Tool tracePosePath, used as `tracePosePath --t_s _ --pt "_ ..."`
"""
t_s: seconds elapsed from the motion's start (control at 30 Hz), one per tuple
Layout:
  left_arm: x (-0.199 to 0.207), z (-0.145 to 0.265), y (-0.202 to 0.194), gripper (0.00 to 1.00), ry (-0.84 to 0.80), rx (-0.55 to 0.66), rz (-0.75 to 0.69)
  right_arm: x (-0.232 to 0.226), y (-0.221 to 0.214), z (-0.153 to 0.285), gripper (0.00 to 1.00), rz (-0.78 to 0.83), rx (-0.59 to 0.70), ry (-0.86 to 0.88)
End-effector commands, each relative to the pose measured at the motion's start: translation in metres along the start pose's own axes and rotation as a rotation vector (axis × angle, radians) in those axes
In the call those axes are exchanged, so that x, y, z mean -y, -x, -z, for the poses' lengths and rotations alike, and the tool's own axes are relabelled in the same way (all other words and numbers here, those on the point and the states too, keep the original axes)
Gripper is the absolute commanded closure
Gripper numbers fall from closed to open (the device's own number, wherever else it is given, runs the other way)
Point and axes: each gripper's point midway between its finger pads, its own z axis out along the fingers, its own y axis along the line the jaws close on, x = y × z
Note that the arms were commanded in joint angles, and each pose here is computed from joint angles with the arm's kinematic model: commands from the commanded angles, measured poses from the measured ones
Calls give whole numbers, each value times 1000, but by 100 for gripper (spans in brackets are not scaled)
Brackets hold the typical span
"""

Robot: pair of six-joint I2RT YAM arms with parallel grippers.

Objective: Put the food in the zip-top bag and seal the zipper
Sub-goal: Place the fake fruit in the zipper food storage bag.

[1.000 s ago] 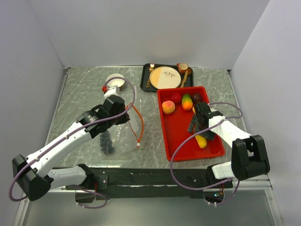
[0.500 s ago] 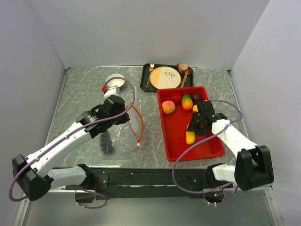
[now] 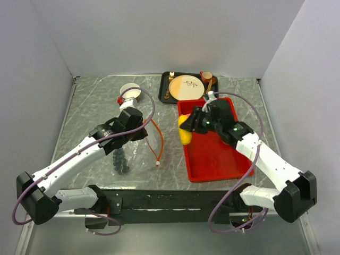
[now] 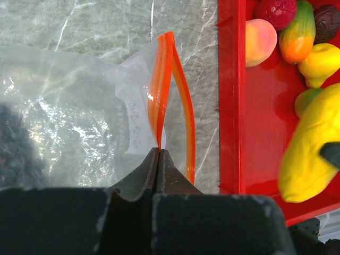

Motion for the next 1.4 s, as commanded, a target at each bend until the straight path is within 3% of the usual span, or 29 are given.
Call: tracePosePath --t_s 0.0,0.27,0.6,0.7,0.87,0.97,1.0,1.03,1.17,1.37 --pt "14 7 11 99 -63 27 8 -48 7 -19 95 -16 13 140" --pt "17 10 9 99 -89 20 20 -92 -30 -55 94 27 -102 228" --pt "15 14 9 99 -93 26 27 -103 -67 -81 92 57 -212 232" --pt "14 15 10 99 -94 31 33 -107 -75 -85 85 69 -249 260" --pt "15 19 13 99 -105 53 48 -115 -78 -86 81 87 -272 296" --pt "17 22 17 99 -118 65 52 -113 -76 -89 72 97 -279 276" --pt "18 24 20 99 -125 73 56 -113 -76 -89 56 103 -280 272" --pt "19 25 20 99 -128 72 54 -112 -76 -90 48 109 -282 268" --pt "18 33 27 99 -127 98 61 -111 -68 -87 32 131 -256 245" --pt "11 44 32 99 -121 126 79 -110 -55 -84 27 136 -222 239"
